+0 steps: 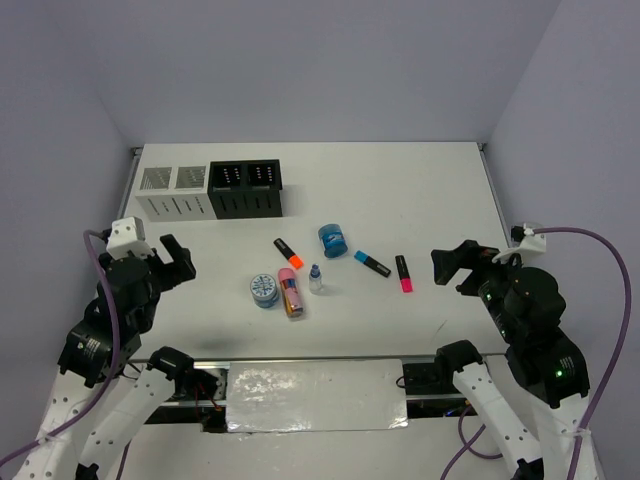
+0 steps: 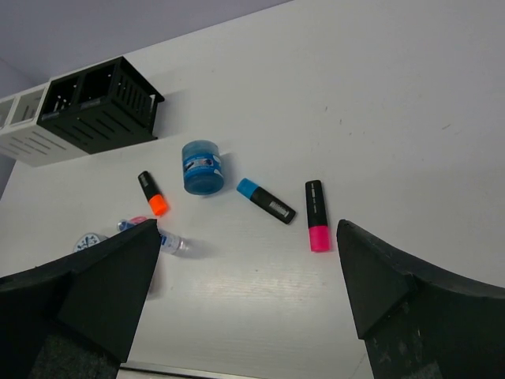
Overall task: Sort the stationery into containers
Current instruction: Pick up the storage box at the center of the board.
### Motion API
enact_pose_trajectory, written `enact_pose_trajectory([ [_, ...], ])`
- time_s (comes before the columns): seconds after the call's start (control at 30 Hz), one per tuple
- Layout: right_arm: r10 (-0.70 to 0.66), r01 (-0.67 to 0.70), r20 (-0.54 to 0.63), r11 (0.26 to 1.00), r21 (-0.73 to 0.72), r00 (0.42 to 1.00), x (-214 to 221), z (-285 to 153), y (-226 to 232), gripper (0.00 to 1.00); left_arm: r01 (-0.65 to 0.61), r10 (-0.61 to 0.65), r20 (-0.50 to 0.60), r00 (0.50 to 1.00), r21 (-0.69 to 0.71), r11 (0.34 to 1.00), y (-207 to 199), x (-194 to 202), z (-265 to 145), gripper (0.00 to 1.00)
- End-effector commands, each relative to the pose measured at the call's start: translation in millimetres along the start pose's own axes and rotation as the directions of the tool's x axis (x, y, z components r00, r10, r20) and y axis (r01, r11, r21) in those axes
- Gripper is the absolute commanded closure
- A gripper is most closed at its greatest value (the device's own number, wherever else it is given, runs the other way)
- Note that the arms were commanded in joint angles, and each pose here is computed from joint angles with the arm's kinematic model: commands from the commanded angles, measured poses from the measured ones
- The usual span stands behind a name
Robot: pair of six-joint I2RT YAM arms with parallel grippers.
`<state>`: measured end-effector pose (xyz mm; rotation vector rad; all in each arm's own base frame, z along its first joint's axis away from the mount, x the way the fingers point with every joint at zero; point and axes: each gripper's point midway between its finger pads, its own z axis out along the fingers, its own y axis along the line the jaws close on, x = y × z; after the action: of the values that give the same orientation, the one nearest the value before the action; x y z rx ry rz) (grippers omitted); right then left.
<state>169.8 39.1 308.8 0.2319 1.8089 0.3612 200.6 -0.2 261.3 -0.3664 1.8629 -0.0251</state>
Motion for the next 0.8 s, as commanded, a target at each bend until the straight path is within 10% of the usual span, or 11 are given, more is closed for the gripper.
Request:
enact_pose_trajectory([
  [0.0, -0.003, 0.002, 0.038, 1.000, 0.013, 0.999, -10.7, -5.8, -1.7, 0.00, 0.044, -0.045, 0.047, 0.998, 0.030, 0.999, -5.6, -9.0, 0.1, 0.01],
  [0.3, -0.033, 0.033, 0.005, 0.999, -0.027, 0.999, -1.1, -2.7, 3.2, 0.00, 0.049, -0.049, 0.040, 0.998, -0.007, 0.999, -2.4, -12.0, 1.7, 0.01],
  [0.77, -0.083, 0.073, -0.123, 0.994, -0.077, 0.989, 24.5, 5.7, 9.3, 0.00, -0.034, 0.091, -0.371, 0.924, 0.158, 0.987, -145.7, 88.4, 61.4, 0.01],
])
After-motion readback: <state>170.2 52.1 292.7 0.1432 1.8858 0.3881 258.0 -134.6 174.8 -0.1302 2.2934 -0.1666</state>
